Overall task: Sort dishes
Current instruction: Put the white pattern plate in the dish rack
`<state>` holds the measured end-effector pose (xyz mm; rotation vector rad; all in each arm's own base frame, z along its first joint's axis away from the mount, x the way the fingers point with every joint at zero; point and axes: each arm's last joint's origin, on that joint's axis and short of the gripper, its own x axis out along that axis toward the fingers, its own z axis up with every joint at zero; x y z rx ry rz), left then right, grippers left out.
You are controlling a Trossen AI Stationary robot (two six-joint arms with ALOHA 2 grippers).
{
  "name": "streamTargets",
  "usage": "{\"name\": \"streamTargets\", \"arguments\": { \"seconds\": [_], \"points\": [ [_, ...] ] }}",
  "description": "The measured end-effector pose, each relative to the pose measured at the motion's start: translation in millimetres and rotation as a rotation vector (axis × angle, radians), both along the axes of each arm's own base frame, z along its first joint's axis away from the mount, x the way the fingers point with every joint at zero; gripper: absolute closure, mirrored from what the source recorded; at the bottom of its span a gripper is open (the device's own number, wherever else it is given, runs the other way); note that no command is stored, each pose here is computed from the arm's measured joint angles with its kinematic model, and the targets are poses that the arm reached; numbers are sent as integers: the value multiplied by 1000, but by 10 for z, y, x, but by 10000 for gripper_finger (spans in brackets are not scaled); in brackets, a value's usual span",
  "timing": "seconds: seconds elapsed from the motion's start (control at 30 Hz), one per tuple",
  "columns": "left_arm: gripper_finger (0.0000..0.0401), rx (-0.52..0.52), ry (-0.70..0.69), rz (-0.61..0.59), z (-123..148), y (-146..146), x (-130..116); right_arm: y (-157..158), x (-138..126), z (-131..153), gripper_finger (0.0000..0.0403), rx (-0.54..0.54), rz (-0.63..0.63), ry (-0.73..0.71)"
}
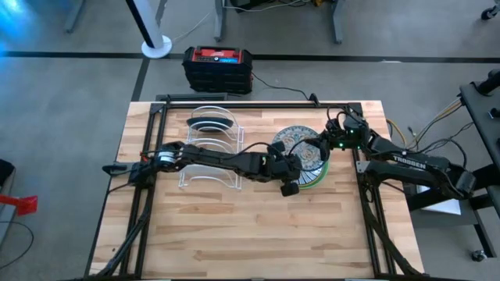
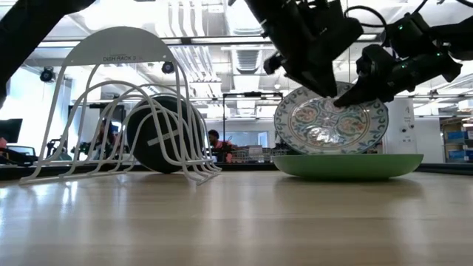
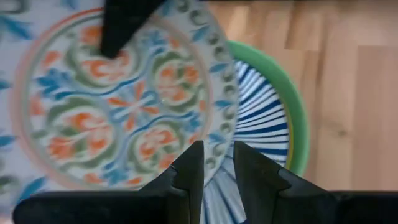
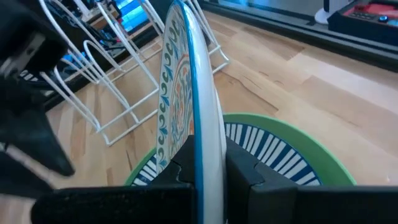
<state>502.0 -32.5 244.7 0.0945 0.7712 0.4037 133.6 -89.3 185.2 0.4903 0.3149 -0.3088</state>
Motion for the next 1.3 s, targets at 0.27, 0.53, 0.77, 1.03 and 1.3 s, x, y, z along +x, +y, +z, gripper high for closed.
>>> {"name": "streamTargets", "arguments": {
  "seconds": [0.27, 0.53, 0.77, 1.03, 1.3],
  "points": [
    [325, 44, -1, -4, 256, -33, -59, 54, -68, 82, 381, -41, 9, -35],
    [325, 72, -52, -21, 662, -84, -253, 127, -119, 155, 381, -93, 76, -72],
    [325, 114, -56, -14, 868, -84, -483, 242, -99, 199, 381, -167, 174, -93],
    [325, 74, -201, -37, 1024, -91, -933, 338, -55, 209, 381, -192, 252, -102],
    [325, -41, -453, -135, 723, -134, -1167, 453, -3, 246, 381, -234, 342, -137]
  ]
}}
